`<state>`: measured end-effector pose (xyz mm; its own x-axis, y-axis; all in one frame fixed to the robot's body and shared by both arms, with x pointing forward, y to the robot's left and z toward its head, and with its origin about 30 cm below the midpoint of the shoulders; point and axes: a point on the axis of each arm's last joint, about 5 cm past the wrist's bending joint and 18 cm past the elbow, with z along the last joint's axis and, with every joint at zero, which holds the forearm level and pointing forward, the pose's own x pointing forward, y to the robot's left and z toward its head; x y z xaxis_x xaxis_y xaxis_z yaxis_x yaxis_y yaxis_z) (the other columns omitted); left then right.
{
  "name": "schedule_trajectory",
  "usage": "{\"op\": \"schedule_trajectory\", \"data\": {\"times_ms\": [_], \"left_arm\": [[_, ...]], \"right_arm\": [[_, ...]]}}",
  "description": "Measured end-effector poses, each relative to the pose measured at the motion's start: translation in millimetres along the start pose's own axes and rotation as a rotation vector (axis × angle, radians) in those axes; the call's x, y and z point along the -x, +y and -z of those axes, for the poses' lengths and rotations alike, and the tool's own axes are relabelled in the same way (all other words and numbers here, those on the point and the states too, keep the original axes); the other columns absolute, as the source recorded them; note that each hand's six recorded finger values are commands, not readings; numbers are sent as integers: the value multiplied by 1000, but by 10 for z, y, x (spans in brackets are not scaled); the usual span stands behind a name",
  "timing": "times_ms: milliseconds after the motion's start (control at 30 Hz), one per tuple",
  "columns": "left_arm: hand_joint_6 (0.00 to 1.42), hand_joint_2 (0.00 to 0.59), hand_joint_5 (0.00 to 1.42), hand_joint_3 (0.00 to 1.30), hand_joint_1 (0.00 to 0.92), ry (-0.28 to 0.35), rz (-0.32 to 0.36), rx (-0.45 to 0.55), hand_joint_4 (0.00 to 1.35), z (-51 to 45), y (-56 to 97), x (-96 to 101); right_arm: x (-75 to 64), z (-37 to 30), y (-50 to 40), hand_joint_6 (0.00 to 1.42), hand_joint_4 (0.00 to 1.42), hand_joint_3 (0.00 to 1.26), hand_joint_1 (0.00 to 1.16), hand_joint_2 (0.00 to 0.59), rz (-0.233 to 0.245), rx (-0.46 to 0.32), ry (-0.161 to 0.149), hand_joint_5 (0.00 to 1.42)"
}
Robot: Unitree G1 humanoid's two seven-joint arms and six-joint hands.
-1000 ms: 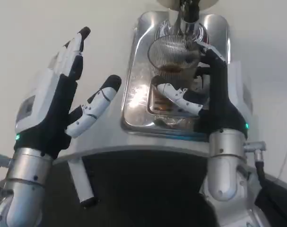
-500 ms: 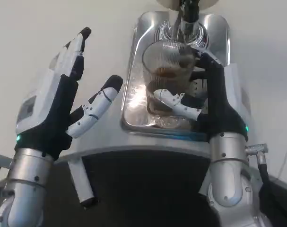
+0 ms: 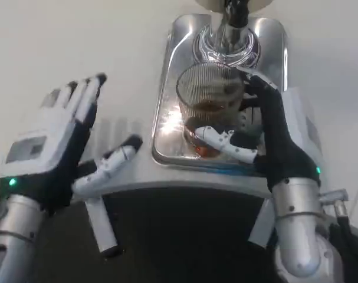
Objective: Grasp the cup under the faucet to collect the drink, then remove the cup.
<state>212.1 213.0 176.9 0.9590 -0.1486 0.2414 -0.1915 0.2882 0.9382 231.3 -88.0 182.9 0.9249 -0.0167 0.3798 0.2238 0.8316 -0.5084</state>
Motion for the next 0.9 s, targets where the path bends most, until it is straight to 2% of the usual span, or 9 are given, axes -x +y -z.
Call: {"op": "schedule_trajectory", "data": {"times_ms": [100,200,267,433,633,733,833,900], "left_arm": [[0,169,0,0,20,0,47,-87,0,12,22,47],[0,168,0,0,22,-9,71,-132,0,-8,24,69],[0,168,0,0,23,-16,97,-154,0,-27,7,90],[0,157,0,0,23,-23,108,-170,0,-47,6,89],[0,142,0,0,8,-57,116,-182,0,-81,-4,86],[0,139,0,0,0,-97,111,-203,0,-98,32,91],[0,128,0,0,0,-127,101,-208,0,-125,60,104],[0,127,0,0,0,-158,88,-215,0,-140,107,130]], "right_arm": [[47,8,-55,1081,760,738,1162,358,-1,-2,-4,829],[93,9,-99,1082,760,738,1162,357,-9,-14,-8,830],[139,-3,-156,1094,760,740,1162,356,-14,-18,-22,830],[248,-68,-275,1100,763,746,1162,339,-6,-39,-58,830],[414,-92,-370,1102,776,747,1162,337,-43,-58,-64,832],[543,-138,-492,1118,776,757,1162,329,-70,-66,-86,840],[594,-161,-563,1121,778,760,1162,326,-77,-70,-98,841],[673,-192,-674,1123,781,760,1162,325,-90,-67,-111,841]]}}
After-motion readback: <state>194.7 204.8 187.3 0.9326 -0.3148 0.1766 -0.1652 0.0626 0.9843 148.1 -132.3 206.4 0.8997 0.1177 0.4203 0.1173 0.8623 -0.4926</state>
